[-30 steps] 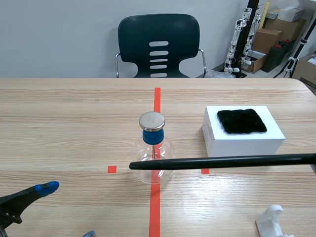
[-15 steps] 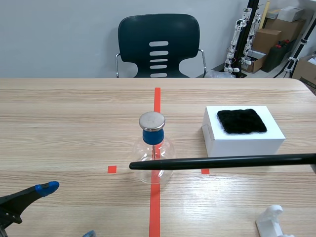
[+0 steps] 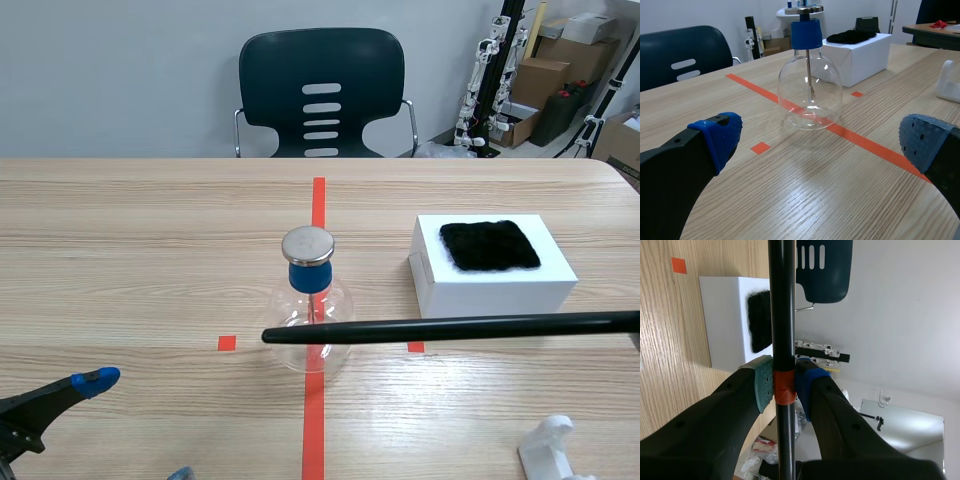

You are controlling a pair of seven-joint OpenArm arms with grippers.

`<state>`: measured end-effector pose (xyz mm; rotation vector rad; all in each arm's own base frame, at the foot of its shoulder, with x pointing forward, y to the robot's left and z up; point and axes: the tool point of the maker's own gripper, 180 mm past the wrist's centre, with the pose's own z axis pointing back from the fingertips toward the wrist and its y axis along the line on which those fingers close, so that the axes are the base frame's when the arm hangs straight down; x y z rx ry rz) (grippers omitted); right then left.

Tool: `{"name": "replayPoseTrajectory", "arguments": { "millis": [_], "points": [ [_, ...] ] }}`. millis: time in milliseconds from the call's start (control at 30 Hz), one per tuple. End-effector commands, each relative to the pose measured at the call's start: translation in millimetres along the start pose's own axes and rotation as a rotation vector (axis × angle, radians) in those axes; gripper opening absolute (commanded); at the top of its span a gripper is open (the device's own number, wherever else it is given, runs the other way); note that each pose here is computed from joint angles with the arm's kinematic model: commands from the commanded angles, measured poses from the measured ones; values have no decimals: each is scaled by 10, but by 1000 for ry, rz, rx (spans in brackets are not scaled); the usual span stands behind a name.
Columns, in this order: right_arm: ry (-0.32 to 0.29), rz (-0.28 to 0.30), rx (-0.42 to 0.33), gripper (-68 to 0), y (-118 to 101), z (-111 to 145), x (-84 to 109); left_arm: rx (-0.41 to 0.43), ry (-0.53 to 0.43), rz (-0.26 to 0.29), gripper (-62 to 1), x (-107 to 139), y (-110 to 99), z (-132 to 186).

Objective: Do the electroscope experiment. move the rod toward and away from the electroscope

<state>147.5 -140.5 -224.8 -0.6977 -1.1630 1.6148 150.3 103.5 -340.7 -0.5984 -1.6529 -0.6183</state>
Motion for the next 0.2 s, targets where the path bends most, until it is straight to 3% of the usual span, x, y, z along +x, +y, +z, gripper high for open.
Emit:
{"name": "replayPoseTrajectory", "arguments": {
  "millis": [0,167],
  "points": [
    [-9,11,-24,-664,-74,-5,10,8,-30,-1,14,51,22,-32],
    [-8,11,-24,-664,-74,-5,9,8,-30,-1,14,51,22,-32]
  ]
}}
